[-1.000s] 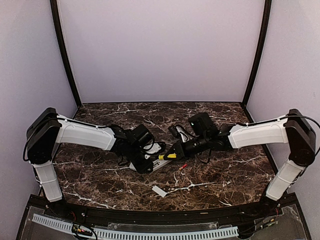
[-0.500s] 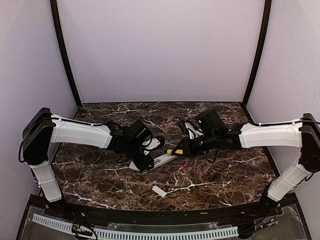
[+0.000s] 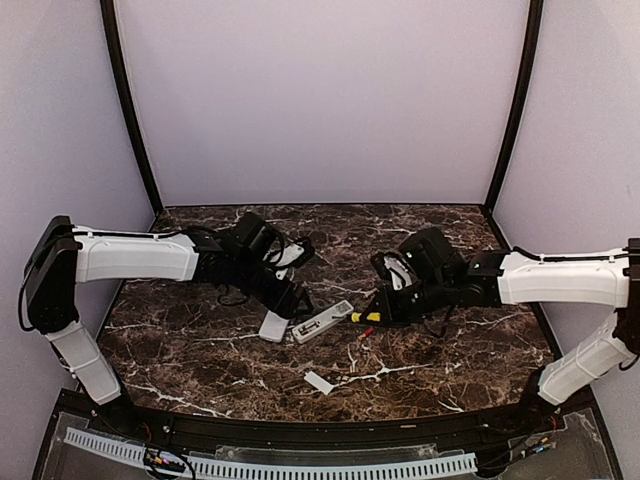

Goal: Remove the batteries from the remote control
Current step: Remove the battery from the remote control without the battery cover, then adjust the remote control without the battery cover at the center of the board.

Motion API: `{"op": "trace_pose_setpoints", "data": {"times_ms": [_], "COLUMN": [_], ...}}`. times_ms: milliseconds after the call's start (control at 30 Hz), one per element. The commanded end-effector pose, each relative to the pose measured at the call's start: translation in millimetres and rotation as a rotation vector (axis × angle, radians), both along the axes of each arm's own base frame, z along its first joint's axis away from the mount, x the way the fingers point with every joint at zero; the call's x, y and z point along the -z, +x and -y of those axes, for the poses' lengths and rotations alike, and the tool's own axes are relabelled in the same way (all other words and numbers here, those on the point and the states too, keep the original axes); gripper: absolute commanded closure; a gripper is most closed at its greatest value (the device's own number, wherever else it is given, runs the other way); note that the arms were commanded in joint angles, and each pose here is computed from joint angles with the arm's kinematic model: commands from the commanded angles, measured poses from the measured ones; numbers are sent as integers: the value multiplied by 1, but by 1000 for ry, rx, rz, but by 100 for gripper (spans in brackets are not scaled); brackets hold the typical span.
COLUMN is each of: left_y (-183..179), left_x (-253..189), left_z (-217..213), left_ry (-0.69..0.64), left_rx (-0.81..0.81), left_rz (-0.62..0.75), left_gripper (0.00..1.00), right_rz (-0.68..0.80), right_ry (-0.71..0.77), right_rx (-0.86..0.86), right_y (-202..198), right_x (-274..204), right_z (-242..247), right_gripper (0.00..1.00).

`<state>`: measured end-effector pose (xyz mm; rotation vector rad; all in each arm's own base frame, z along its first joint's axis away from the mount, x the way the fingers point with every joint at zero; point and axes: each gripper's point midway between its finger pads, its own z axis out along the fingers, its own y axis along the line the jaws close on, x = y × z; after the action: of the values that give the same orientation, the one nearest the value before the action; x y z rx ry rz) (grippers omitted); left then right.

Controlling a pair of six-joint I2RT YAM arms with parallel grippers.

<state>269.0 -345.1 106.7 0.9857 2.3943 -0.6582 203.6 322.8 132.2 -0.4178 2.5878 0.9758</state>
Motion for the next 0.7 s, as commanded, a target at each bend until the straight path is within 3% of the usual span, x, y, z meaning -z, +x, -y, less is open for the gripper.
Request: {"op": "trace_pose_setpoints", "data": {"times_ms": [0,333,667], "left_y": [-5,-10,-12], "left_x": [0,26,44], "left_z": [3,5,3], "left_ry": [-78,-61,-14], "left_rx": [-11,-29,-34], "left_rz": [-115,-233,-281], "left_gripper": [29,38,39], "right_rz": [-53,-106,-93], "right_ry": [-38,-88,-121], "right_rx": [18,53,86], "right_y": [-8,0,17], "right_x": [10,29,35], "right_z": [-5,-13,-17], "right_gripper": [100,100,100]}}
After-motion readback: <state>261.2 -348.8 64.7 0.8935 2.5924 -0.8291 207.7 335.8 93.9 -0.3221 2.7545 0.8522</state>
